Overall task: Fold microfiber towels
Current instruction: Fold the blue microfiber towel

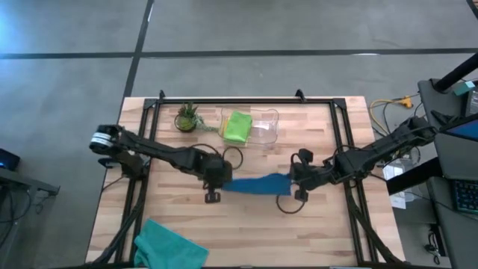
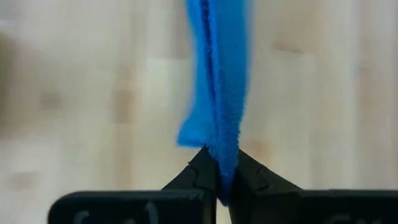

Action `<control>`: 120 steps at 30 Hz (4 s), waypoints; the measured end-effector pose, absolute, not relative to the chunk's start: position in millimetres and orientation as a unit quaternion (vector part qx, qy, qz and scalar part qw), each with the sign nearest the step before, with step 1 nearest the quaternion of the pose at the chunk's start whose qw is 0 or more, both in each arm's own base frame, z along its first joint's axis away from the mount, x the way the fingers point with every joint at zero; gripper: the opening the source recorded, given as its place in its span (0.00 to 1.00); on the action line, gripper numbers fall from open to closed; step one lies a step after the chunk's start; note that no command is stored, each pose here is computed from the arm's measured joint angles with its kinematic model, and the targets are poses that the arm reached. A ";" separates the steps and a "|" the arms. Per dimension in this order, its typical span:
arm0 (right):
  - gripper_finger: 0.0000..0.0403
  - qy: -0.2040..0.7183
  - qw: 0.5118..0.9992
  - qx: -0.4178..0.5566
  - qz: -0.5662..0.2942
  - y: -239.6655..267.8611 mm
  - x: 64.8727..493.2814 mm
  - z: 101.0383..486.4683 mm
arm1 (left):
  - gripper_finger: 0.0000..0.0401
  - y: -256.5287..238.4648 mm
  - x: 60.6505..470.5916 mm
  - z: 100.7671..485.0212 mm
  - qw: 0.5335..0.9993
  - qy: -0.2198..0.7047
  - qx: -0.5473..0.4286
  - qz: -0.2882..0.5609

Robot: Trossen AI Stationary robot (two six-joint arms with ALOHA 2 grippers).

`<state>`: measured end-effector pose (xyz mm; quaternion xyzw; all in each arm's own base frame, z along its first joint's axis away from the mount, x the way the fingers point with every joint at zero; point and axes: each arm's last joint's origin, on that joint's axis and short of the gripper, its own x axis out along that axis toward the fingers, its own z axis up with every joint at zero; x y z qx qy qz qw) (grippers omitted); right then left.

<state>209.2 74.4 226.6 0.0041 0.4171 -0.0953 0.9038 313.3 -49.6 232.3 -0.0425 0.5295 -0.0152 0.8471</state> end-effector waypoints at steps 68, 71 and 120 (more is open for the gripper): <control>0.15 0.473 0.860 0.187 0.042 120.1 229.2 146.9 | 0.30 -37.5 309.2 148.0 0.827 0.543 -0.141 -0.045; 0.12 0.490 0.851 0.186 0.036 121.5 231.6 138.9 | 0.30 -36.3 304.4 145.6 0.822 0.551 -0.141 -0.038; 0.11 0.394 0.902 0.172 0.045 71.8 293.3 247.0 | 0.30 -35.6 253.2 117.3 0.689 0.377 -0.606 0.123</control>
